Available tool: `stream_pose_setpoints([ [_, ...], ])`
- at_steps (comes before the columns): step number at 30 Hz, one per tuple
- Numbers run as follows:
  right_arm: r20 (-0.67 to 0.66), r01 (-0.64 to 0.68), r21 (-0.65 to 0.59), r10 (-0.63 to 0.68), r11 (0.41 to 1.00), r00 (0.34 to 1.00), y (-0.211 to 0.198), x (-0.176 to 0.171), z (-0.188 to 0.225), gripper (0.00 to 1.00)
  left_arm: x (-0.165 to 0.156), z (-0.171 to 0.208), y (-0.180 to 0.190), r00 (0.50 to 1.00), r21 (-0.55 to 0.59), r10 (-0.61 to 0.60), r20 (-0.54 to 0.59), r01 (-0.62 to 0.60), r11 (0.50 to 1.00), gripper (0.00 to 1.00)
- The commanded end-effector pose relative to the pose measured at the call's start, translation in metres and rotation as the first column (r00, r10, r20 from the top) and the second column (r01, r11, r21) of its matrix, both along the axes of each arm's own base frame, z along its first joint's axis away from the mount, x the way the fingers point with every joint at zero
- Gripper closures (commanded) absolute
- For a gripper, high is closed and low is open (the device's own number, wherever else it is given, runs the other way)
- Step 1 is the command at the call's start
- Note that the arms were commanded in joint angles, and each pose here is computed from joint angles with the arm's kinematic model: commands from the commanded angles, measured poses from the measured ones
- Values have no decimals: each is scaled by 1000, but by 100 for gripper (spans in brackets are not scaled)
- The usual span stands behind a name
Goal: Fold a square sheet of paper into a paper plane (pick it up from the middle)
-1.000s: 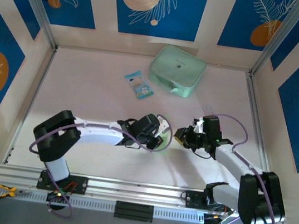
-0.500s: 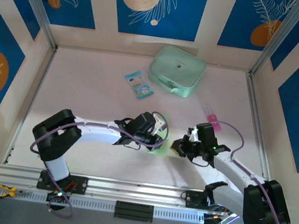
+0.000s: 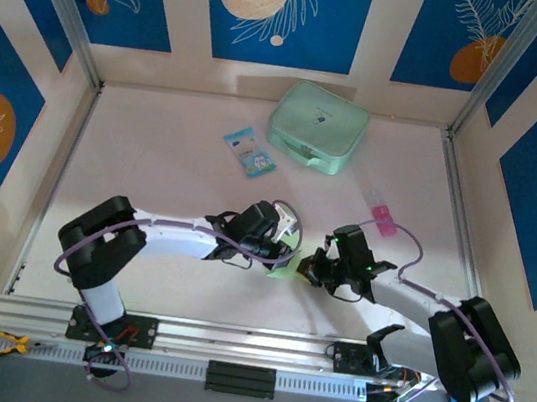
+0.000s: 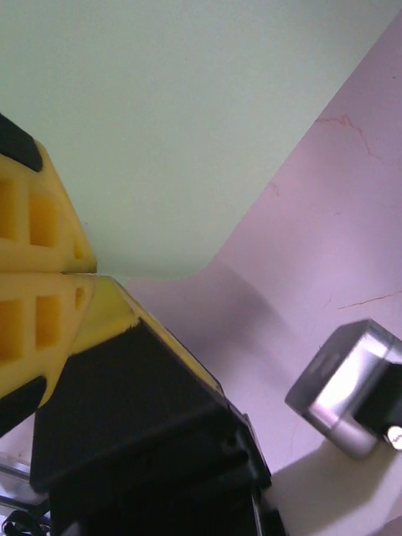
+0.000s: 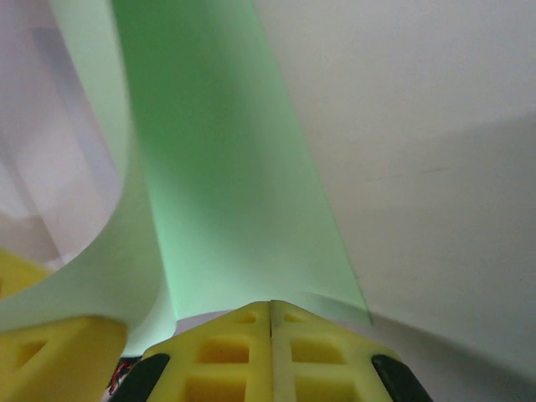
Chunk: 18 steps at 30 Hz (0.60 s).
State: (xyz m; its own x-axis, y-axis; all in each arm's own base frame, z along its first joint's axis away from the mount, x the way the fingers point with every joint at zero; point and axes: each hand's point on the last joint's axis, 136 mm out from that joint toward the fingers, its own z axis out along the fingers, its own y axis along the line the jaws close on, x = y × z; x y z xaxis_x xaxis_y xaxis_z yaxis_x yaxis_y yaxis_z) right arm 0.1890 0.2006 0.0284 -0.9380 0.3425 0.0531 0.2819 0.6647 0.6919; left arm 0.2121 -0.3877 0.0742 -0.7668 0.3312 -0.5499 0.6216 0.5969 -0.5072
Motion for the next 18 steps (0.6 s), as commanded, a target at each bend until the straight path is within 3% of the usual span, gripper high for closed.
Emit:
stream_pose_setpoints([
  [1,5,-6,-14,6,1000,1000,4,4,-3,100,0,2,3,1000,-13,-2,-16,2,1000,100],
  [8,-94,-29,-238,7,971,996,-32,-14,-31,100,1,-7,7,999,-6,7,-41,-7,1000,100],
  [18,28,-72,-46,73,996,997,6,12,4,100,1,-17,4,996,-26,0,-88,-2,1000,100],
])
